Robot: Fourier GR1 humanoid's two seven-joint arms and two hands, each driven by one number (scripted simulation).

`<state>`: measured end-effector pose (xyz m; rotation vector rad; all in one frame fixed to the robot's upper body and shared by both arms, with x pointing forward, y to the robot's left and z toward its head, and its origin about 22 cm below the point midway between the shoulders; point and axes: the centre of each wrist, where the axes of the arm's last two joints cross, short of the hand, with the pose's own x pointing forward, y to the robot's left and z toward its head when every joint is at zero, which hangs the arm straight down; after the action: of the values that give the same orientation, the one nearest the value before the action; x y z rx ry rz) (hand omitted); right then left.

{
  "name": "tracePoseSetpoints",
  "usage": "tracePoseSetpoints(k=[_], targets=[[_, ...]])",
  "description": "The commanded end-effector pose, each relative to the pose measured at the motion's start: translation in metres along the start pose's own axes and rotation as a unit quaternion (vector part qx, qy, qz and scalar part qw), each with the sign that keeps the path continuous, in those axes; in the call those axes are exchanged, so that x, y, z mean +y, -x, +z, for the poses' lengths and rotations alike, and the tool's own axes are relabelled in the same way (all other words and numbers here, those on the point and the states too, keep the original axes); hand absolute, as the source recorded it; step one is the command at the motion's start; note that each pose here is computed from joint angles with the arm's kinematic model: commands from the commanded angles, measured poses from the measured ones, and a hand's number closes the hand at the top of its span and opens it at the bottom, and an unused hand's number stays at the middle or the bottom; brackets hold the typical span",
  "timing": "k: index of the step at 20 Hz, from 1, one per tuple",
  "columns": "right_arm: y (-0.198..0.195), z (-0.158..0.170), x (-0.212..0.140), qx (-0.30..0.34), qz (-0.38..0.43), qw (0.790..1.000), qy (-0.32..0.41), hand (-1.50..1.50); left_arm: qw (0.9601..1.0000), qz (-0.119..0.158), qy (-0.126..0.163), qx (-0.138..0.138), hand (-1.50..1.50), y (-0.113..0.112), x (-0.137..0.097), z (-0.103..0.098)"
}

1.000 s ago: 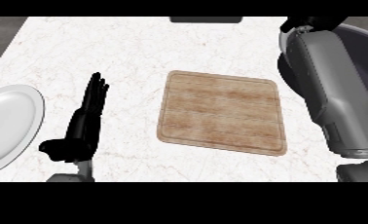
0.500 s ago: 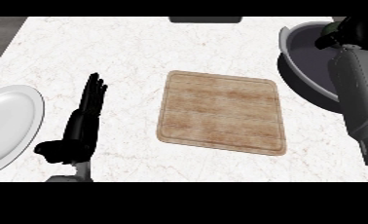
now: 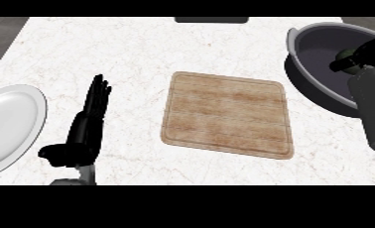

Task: Pick the squash from the cutting board and place it in the pot

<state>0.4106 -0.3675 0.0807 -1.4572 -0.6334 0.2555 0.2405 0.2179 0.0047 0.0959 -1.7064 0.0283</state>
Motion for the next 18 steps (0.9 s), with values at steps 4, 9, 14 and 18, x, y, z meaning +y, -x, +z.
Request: tracePoseSetpoints(k=[4, 9, 14, 18], targets=[[0.044, -0.014, 0.023, 0.048, -0.039, 0.994, -0.092, -1.50, 1.0000, 0.002, 0.000, -0.001, 0.00, -0.006, -0.018, -0.006], [0.036, -0.012, 0.010, -0.011, -0.193, 0.981, -0.003, -1.50, 1.0000, 0.003, 0.003, 0.004, 0.00, -0.008, 0.011, -0.005], [0.040, -0.022, -0.017, -0.023, -0.362, 0.927, 0.093, -1.50, 1.0000, 0.000, -0.005, 0.005, 0.00, 0.001, 0.019, -0.001], [0.069, -0.030, -0.014, -0.003, -0.425, 0.900, 0.099, -1.50, 1.0000, 0.006, -0.006, 0.003, 0.00, -0.005, 0.007, -0.004]])
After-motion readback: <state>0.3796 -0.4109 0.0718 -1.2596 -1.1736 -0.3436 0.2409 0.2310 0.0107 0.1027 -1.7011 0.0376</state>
